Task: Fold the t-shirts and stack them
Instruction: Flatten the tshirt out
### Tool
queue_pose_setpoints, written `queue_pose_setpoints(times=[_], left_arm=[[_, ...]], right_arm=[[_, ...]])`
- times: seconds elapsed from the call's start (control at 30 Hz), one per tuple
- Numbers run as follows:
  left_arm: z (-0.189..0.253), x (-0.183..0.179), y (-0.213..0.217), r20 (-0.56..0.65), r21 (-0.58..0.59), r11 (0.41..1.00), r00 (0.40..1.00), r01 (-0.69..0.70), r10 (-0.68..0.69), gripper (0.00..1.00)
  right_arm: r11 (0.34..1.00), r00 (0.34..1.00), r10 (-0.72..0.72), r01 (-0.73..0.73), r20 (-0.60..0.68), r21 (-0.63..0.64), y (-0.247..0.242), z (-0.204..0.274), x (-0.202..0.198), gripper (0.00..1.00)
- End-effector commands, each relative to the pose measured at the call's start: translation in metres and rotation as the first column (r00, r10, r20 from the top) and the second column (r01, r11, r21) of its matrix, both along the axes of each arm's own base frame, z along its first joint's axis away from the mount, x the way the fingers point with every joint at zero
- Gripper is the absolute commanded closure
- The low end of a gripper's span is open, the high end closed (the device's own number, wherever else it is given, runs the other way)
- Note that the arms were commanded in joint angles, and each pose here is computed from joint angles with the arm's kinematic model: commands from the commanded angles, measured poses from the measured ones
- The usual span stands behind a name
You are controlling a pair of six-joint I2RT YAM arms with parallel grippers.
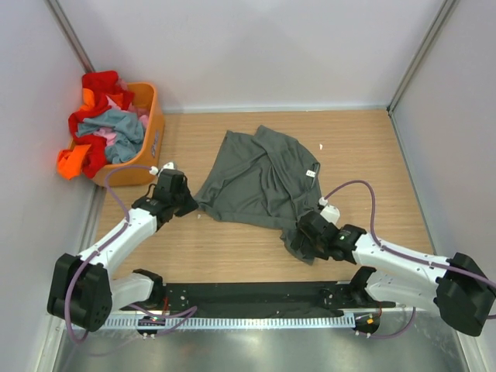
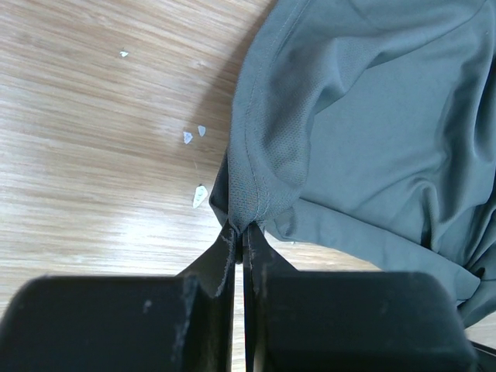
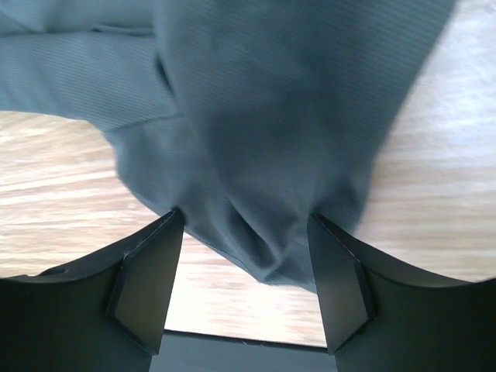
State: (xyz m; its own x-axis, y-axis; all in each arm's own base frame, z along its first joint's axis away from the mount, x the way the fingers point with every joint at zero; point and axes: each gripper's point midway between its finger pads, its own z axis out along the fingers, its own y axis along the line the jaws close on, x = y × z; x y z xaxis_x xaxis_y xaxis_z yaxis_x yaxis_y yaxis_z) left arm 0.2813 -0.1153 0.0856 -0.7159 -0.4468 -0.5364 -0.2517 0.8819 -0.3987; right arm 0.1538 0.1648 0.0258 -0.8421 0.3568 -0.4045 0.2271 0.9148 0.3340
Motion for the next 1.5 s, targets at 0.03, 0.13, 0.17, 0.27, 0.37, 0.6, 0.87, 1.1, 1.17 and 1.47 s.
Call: queue_pose_setpoints(times=[0.03, 0.13, 0.17, 0.27, 0.37, 0.6, 0.87, 1.1, 1.17, 1.47], left_arm=[[0.007, -0.002, 0.001, 0.014, 0.004, 1.000, 1.000, 0.016, -0.016, 1.00], [0.008, -0.003, 0.002, 0.013, 0.004, 1.000, 1.000, 0.012, -0.012, 1.00], [0.009, -0.003, 0.002, 0.014, 0.003, 1.000, 1.000, 0.010, -0.010, 1.00], [0.008, -0.004, 0.001, 0.013, -0.004, 1.000, 1.000, 0.007, -0.007, 1.00], [0.009, -0.003, 0.001, 0.014, -0.008, 1.000, 1.000, 0.008, -0.008, 1.00], [0.011, -0.004, 0.001, 0.013, -0.002, 1.000, 1.000, 0.013, -0.013, 1.00], [0.017, -0.005, 0.002, 0.020, -0.002, 1.000, 1.000, 0.018, -0.018, 1.00], [0.107, -0.011, 0.017, 0.201, 0.037, 0.999, 0.979, 0.017, -0.024, 1.00], [0.140, -0.016, 0.028, 0.268, 0.075, 0.997, 0.963, 0.008, -0.028, 1.00], [0.314, -0.051, 0.048, 0.546, 0.125, 0.991, 0.832, 0.036, -0.099, 1.00]], right_arm=[[0.998, 0.999, -0.050, 0.050, 0.016, -0.041, -0.019, 0.010, -0.007, 0.29], [0.994, 0.998, -0.069, 0.068, -0.009, -0.084, -0.035, 0.017, -0.020, 0.29], [0.994, 0.997, -0.077, 0.076, -0.009, -0.084, -0.037, 0.019, -0.022, 0.29], [0.996, 0.997, -0.069, 0.068, -0.017, -0.066, -0.036, 0.018, -0.030, 0.29], [0.998, 0.998, -0.055, 0.054, -0.028, -0.038, -0.029, 0.009, -0.031, 0.29], [0.999, 0.999, 0.008, -0.009, -0.038, -0.035, -0.011, -0.004, -0.024, 0.30], [0.998, 0.997, 0.068, -0.068, -0.041, -0.009, 0.006, -0.009, -0.020, 0.81], [0.996, 0.970, 0.067, -0.049, 0.234, -0.081, -0.003, 0.138, 0.026, 0.99], [0.993, 0.945, 0.061, -0.026, 0.321, -0.113, -0.013, 0.186, 0.037, 0.99], [0.999, 0.768, -0.011, 0.032, 0.641, -0.021, -0.059, 0.394, 0.043, 0.99]])
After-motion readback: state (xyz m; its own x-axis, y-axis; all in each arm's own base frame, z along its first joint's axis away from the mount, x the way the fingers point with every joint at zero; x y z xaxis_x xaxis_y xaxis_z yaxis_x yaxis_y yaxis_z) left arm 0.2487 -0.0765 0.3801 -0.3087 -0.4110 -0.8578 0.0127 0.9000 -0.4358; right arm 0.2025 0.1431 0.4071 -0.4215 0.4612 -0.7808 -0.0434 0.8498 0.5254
